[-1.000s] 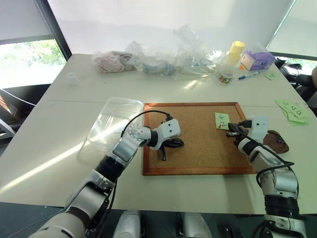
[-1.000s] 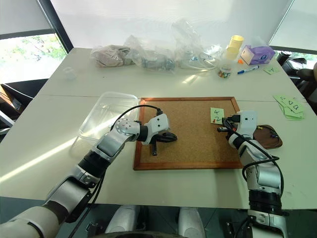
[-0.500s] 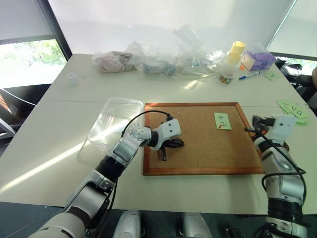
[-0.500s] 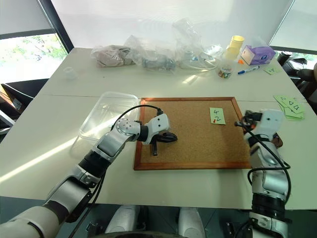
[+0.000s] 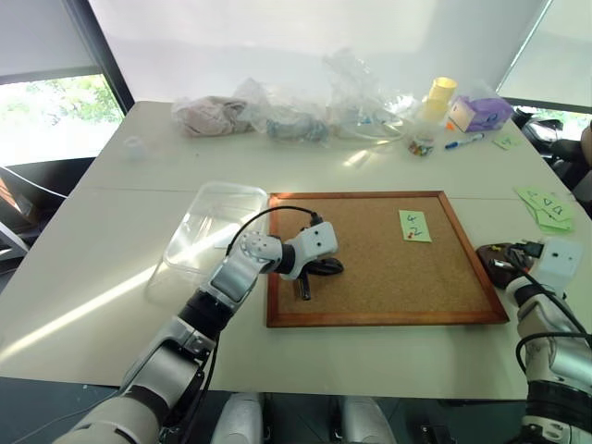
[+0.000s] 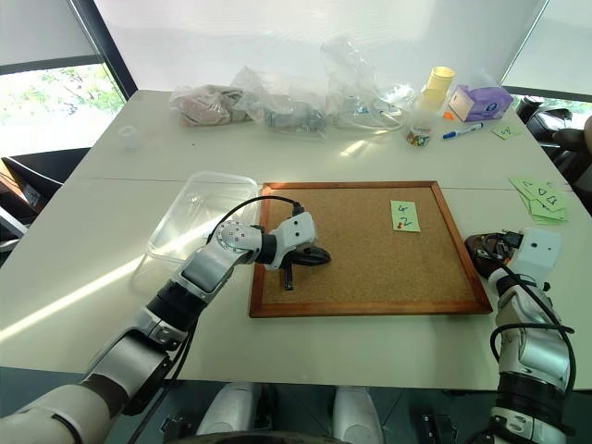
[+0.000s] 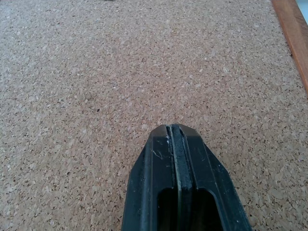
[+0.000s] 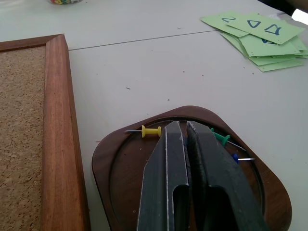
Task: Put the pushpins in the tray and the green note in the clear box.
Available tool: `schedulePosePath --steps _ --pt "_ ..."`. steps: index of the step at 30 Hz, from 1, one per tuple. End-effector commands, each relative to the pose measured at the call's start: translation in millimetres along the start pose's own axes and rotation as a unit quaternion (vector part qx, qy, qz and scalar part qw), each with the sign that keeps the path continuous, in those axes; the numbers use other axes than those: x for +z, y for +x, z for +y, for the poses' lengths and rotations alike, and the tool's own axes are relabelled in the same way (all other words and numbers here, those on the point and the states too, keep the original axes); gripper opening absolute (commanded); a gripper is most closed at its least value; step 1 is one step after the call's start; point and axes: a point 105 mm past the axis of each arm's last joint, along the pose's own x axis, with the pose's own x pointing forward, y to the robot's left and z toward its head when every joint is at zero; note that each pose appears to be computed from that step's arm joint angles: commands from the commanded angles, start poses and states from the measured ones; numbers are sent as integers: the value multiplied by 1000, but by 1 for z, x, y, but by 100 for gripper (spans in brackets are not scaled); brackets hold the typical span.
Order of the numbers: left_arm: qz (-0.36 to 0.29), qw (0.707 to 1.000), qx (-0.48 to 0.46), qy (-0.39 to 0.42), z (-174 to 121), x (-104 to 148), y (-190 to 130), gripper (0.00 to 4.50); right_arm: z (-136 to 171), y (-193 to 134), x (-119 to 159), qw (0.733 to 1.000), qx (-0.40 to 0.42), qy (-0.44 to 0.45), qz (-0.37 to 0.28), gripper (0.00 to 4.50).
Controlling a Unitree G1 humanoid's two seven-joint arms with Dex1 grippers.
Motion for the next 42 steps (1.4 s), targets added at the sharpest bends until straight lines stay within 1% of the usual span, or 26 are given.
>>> schedulePosePath --steps 1,2,4,5,8,9,11,17,20,24,28,31,33,35,36,39,42 --pt "28 999 -20 -8 -11 -13 8 0 -10 0 8 1000 -11 0 -10 66" --pt "28 999 -20 -8 -11 -13 8 0 -10 0 8 1000 -12 0 -10 100" --pt "28 999 -20 -8 -11 -13 8 0 -10 0 7 1000 -12 0 -10 193" --pt "28 999 -20 -8 -11 -13 8 0 -10 0 7 1000 -12 -1 -9 249" --pt "28 999 -20 -7 -11 -13 7 0 -10 -1 6 1000 -12 -1 -9 390" --pt "28 999 -20 -7 -11 -13 7 0 -10 -2 6 1000 -13 -2 -8 446" --pt "28 999 -20 -6 -11 -13 7 0 -12 -3 6 1000 -17 -5 -11 446" --pt "27 999 -21 -7 -11 -13 8 0 -16 -7 22 998 -28 -3 -49 446" --pt "27 999 -21 -8 -11 -13 8 0 -19 -8 23 998 -36 8 -53 446" --pt "27 999 -20 -7 -11 -12 8 0 -21 -9 28 993 -40 90 -61 446" --pt "27 999 -20 -7 -11 -13 8 0 -15 -12 42 984 -12 156 -90 446" --pt "28 999 -20 -7 -11 -13 8 0 -7 -13 49 986 15 138 -97 446" --pt "28 999 -20 -7 -11 -14 8 0 7 -15 53 990 48 94 -98 446" --pt "28 999 -20 -7 -11 -14 7 0 45 -19 56 987 135 19 -90 446" --pt "28 999 -21 -8 -11 -14 7 0 61 -21 55 982 169 -4 -84 446" --pt "28 999 -21 -7 -11 -14 7 0 94 -24 49 971 228 -22 -66 446" --pt "28 999 -20 -7 -10 -14 7 0 120 -23 43 962 268 -19 -54 446"
